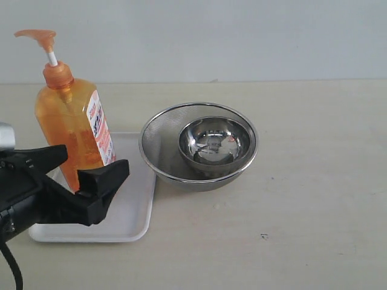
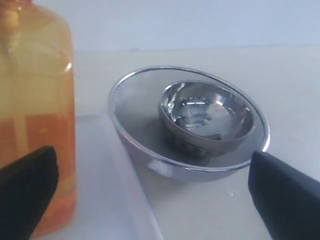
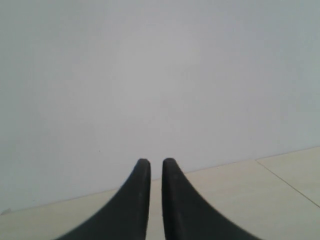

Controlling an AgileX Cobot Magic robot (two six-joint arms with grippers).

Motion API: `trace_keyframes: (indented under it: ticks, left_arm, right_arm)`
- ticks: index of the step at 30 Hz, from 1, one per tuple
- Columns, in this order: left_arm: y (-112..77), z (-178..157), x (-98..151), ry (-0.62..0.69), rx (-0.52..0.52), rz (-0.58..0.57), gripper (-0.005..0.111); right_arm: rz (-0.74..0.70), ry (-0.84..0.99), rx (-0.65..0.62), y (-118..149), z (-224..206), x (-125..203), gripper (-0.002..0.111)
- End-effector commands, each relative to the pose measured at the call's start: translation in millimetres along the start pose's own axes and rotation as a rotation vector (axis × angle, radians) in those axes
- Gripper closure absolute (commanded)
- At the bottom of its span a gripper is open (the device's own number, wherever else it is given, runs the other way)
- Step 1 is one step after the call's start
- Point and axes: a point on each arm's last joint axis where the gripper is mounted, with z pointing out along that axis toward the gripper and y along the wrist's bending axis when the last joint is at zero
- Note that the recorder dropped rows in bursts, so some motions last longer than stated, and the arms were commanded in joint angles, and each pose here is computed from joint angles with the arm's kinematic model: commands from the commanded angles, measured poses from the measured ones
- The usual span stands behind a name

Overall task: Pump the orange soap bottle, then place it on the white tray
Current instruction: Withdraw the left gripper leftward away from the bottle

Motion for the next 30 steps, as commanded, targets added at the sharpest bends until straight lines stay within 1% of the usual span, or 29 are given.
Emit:
trace_keyframes:
  ticks: [1, 2, 3, 4, 5, 6, 7, 9, 10, 12, 13, 15, 27, 28, 30]
  left_arm:
    - [-9.4, -9, 1, 0.054, 0.116, -0.042, 0.011]
    - [-13.5, -12, 1, 0.067, 0.166, -0.041, 0.011]
    - [-15.6, -14, 1, 0.079, 0.192, -0.042, 0.011]
    - [-21.3, -18, 3, 0.113, 0.264, 0.009, 0.012]
    - [-23.2, -20, 3, 0.114, 0.288, 0.005, 0.012]
    - [-26.8, -23, 1, 0.121, 0.331, -0.032, 0.014]
    - [-28.0, -25, 1, 0.121, 0.347, -0.037, 0.014]
    - [-32.3, -31, -2, 0.119, 0.404, -0.086, 0.016]
    - [-32.9, -32, -3, 0.122, 0.413, -0.086, 0.016]
    - [-30.9, -32, 0, 0.164, 0.386, -0.129, 0.016]
    - [-30.4, -32, 1, 0.173, 0.38, -0.13, 0.016]
    - [-30.7, -32, 0, 0.163, 0.386, -0.108, 0.016]
    - [-30.1, -33, 0, 0.158, 0.381, -0.114, 0.016]
    - [-30.0, -33, -1, 0.148, 0.384, -0.097, 0.018]
    - [-29.1, -35, -4, 0.122, 0.38, -0.084, 0.027]
  right_arm:
    - [-0.001, -0.012, 0.002, -1, -1, -2, 0.102]
    - [-0.001, -0.012, 0.002, -1, -1, -2, 0.102]
    - [-0.001, -0.012, 0.002, -1, -1, -2, 0.102]
    - [-0.001, -0.012, 0.002, -1, -1, -2, 0.102]
    - [-0.001, -0.012, 0.002, -1, -1, -2, 0.102]
    - [-0.001, -0.012, 0.002, -1, -1, -2, 0.102]
    - [-0.001, -0.012, 0.002, -1, -1, -2, 0.102]
    - [-0.001, -0.012, 0.002, -1, -1, -2, 0.102]
    - [-0.001, -0.012, 0.002, -1, -1, -2, 0.102]
    - [-0.001, -0.012, 0.002, -1, -1, -2, 0.102]
    - [-0.001, -0.012, 0.002, -1, -1, -2, 0.102]
    - [-0.001, -0.012, 0.002, -1, -1, -2, 0.102]
    - [-0.001, -0.012, 0.002, -1, -1, -2, 0.102]
    - [-0.001, -0.012, 0.002, -1, -1, -2, 0.102]
    - [-0.001, -0.012, 0.002, -1, -1, -2, 0.102]
